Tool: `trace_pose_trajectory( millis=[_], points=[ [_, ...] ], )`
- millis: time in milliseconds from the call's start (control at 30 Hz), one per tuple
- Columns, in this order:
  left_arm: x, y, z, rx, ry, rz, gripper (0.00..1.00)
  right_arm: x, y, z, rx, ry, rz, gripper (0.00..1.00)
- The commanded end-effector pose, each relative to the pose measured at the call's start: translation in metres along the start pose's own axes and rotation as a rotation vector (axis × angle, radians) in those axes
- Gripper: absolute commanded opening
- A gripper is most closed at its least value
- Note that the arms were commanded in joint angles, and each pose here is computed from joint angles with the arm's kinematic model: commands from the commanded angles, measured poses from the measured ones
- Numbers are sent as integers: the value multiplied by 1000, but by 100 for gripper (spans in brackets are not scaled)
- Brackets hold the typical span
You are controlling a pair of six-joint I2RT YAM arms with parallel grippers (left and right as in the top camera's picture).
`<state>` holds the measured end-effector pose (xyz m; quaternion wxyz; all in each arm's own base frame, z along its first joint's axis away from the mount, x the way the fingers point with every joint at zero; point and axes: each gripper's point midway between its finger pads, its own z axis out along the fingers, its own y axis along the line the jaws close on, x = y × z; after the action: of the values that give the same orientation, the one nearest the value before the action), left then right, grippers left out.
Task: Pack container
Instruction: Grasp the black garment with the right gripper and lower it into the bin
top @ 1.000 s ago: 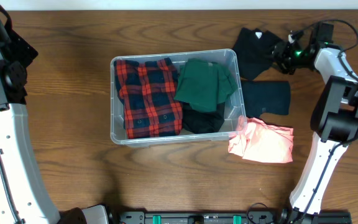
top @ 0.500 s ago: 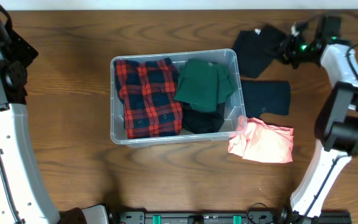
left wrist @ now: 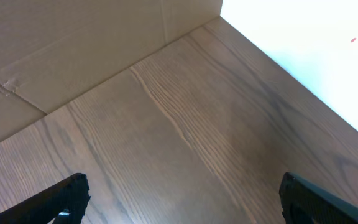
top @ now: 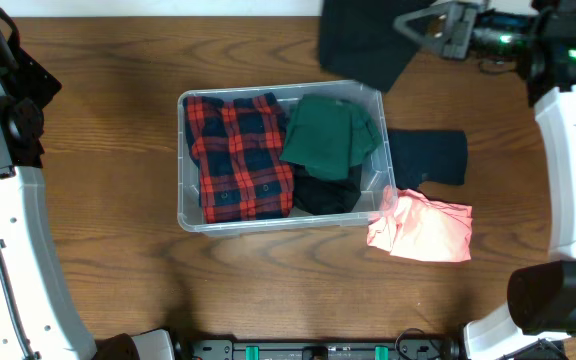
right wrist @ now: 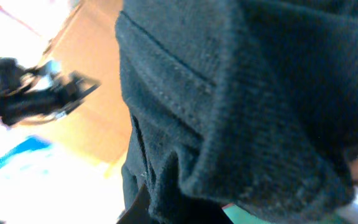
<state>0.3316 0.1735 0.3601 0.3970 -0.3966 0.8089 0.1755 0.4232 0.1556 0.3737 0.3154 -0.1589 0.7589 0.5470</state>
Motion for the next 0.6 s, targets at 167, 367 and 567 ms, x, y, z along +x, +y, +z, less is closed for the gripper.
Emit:
trace_pose_trajectory(
  millis=[167,367,567],
  points=[
    [-1,3,2,-20,-3,-2,98,67,2,30,-49,202,53,1],
    [-1,3,2,-20,-3,-2,98,126,-5,40,7,374,63,1],
    [-1,3,2,-20,-3,-2,98,186,-37,48,183,574,63,1]
  ],
)
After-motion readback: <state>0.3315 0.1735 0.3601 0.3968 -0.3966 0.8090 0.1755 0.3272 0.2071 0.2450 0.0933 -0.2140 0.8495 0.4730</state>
